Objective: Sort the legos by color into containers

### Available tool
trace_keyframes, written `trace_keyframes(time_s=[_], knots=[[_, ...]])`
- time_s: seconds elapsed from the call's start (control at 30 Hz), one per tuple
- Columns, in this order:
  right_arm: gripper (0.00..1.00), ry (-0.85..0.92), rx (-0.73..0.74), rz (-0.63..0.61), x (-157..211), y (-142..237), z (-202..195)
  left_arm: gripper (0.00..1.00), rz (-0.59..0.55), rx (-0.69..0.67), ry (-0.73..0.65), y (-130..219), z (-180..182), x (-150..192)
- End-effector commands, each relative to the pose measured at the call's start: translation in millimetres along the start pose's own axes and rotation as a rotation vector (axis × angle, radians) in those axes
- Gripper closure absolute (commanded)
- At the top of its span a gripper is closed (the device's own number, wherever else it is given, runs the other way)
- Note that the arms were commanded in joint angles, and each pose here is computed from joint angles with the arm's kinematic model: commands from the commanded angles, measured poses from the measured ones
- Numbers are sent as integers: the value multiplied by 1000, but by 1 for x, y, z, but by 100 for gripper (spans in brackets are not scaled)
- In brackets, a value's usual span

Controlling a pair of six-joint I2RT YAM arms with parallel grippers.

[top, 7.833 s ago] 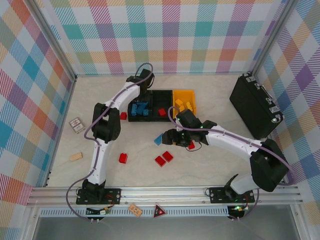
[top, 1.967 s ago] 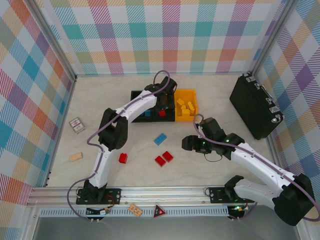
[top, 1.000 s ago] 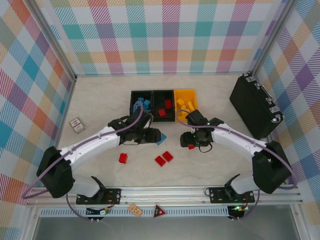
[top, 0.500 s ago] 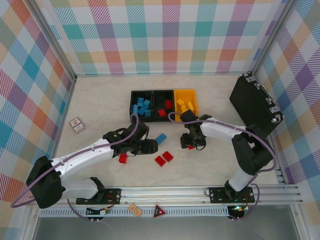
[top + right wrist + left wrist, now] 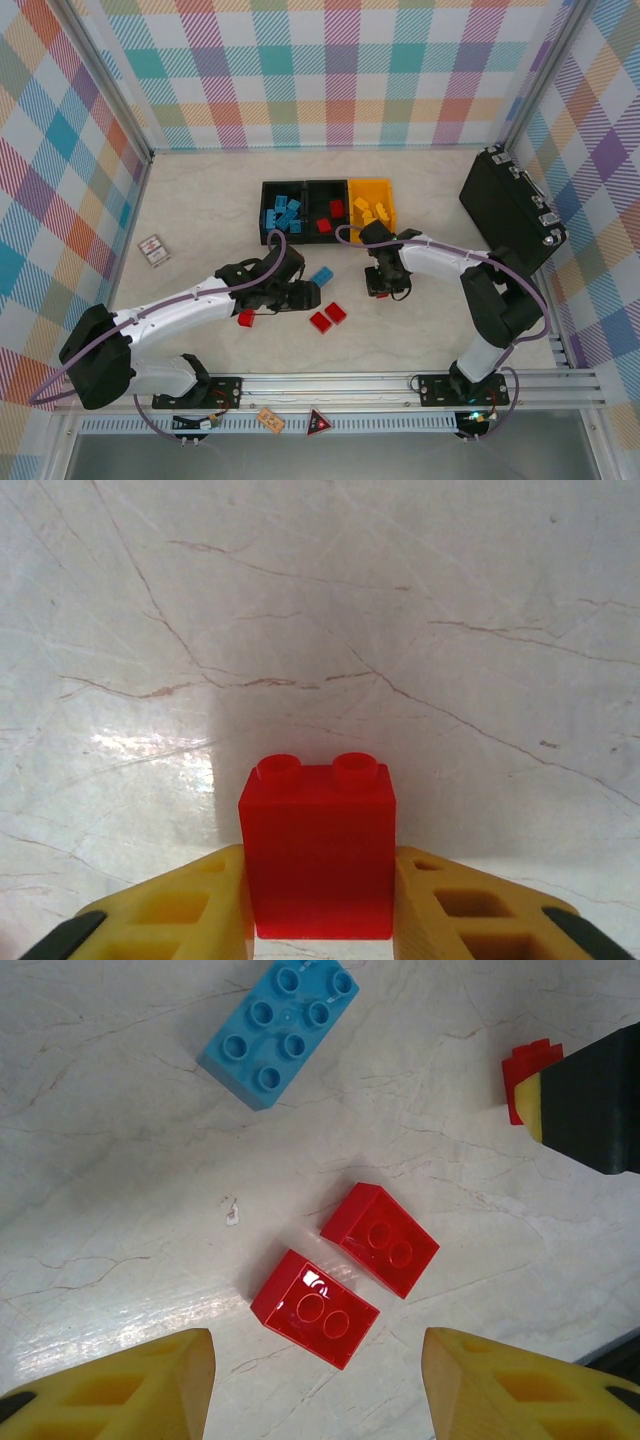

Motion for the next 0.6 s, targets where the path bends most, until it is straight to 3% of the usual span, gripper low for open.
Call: trace_keyframes(time_s=[0.0, 0.33, 0.57], knots=[[68, 5, 1, -16, -6, 10, -1, 43, -1, -4, 2, -4, 0, 4], [70, 28, -79, -145, -31, 68, 12, 43, -85, -14, 59, 6, 7, -1], [70, 54, -125, -220, -70, 99, 28, 43, -194, -73, 152, 18, 28, -4]])
Point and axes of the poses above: each hand's point on the last joint's axis, 136 mm out from that joint toward the fingers, its own y axis back along the fingers, its own z axis along the line the jaws close on, x = y × z, the point moved 5 cm from there along y, back along the fingers, and after that the axes turned 6 degrees about y, right-handed, at the moved point
